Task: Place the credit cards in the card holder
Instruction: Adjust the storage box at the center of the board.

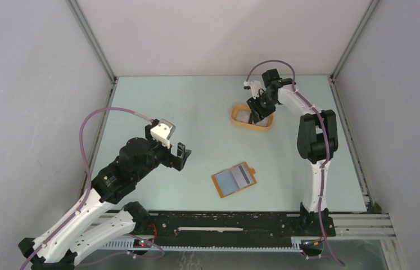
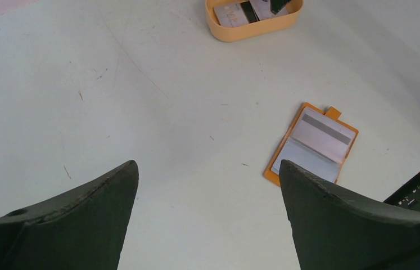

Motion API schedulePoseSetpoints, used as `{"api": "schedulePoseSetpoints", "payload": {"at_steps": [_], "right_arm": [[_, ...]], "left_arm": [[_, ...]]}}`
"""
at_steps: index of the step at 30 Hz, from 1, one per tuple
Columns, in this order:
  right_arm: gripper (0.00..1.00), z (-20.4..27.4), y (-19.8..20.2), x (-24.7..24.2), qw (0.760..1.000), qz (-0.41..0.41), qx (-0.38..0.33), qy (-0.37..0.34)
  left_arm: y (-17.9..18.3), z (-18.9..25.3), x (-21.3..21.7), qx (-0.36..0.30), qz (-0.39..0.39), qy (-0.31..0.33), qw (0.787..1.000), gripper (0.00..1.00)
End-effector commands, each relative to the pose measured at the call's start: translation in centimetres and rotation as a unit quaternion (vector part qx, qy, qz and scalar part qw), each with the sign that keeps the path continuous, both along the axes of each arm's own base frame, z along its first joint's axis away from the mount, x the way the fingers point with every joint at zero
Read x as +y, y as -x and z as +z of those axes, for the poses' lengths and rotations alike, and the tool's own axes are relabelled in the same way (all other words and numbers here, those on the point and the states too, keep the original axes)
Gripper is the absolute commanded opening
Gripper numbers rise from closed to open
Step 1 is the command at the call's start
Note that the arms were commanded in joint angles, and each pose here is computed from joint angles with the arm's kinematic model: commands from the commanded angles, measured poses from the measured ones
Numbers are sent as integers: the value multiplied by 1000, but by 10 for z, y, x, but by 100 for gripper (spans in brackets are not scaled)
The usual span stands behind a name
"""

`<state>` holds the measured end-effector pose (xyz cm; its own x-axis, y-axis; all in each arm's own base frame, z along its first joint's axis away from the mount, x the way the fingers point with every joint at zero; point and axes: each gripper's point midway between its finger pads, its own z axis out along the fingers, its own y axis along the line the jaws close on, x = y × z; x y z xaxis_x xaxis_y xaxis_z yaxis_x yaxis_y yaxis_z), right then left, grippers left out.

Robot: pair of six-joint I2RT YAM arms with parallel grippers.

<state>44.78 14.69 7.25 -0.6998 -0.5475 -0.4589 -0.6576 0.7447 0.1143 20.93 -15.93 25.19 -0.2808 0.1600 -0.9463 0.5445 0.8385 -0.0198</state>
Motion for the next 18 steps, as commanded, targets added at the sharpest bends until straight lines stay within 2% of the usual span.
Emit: {"api": "schedulePoseSetpoints", "payload": {"at_steps": [1,7,11,18], "right_arm": [[53,-9,-7,-4,1000,5,-6,29],[53,-20,-5,-9,999,4,2,43],[49,-26,-1,-9,999,5,13,47],[43,-4,21,7,1000,4,21,10]], "left_arm": [[0,-4,-1,0,-6,3,1000,100],[0,-4,-2,4,-10,7,1000,100],[0,-5,-2,5,-10,7,1000,100],[-1,-5,-1,5,-8,7,1000,100]]}}
